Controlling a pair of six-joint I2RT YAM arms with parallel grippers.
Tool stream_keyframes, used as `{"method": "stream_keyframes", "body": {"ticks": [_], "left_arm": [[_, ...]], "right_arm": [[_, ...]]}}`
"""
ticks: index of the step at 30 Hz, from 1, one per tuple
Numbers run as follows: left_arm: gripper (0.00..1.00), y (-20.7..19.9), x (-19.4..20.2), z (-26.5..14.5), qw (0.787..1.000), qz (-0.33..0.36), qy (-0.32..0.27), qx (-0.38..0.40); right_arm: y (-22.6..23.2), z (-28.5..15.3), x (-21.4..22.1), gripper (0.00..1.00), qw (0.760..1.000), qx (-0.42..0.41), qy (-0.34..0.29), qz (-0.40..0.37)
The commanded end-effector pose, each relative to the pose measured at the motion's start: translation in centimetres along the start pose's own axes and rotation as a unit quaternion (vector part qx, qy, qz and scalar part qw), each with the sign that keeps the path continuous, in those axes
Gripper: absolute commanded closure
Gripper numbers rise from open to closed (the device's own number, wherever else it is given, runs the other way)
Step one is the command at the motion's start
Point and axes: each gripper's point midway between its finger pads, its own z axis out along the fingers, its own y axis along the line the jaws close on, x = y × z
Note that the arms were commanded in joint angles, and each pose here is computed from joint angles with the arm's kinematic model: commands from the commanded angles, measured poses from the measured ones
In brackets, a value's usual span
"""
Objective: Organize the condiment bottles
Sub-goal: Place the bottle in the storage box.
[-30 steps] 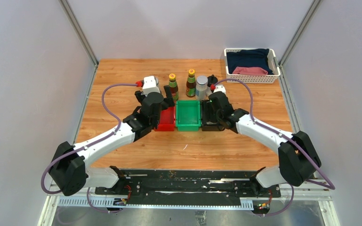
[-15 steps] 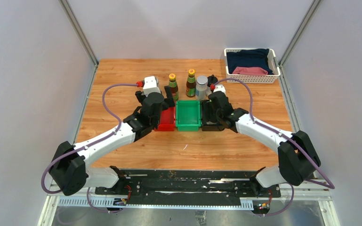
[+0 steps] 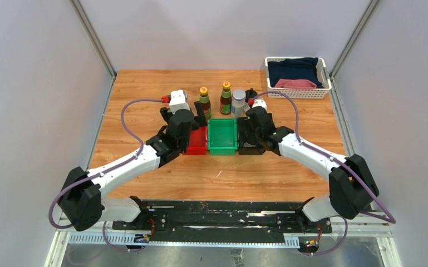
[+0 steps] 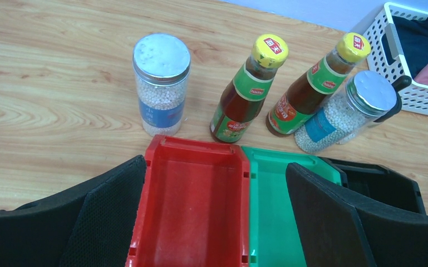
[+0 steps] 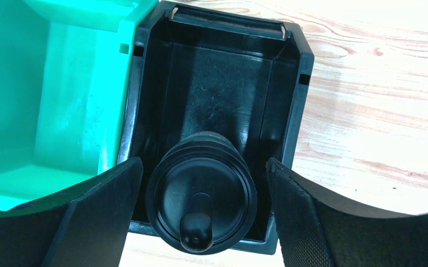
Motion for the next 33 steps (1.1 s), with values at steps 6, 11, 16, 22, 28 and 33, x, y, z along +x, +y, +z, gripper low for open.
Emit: {"method": "stream_keyframes", "body": {"ticks": [6, 11, 16, 22, 28, 33], "left_arm": [[0.0, -0.3, -1.1, 0.0, 1.0, -0.011, -0.016, -0.01], [0.0, -0.1, -1.0, 0.0, 1.0, -0.011, -0.016, -0.012], [0.0, 0.0, -1.0, -0.2, 1.0, -0.012, -0.017, -0.011], [0.0, 0.2, -1.2, -0.3, 1.0, -0.01, -0.02, -0.014], [0.0, 0.1, -1.0, 0.1, 1.0, -0.004, -0.02, -0.021], [0.0, -0.1, -0.4, 0.8, 1.0, 0.002, -0.014, -0.028]], "right_arm": [[0.3, -0.5, -2.6, 0.14, 1.0, 0.006, -0.023, -0.009], [0.2, -1.0, -5.2, 0.14, 0.998, 0.02, -0.051, -0.01], [-0.5, -0.9, -8.8, 0.13, 0.995, 0.046, -0.082, -0.011], [-3.2, 0.1, -13.5, 0.12, 0.992, 0.051, -0.108, 0.043], [-6.3, 1.9, -16.7, 0.13, 0.988, 0.045, -0.114, 0.095], [-6.7, 4.3, -17.3, 0.14, 0.991, 0.036, -0.085, 0.1]]}}
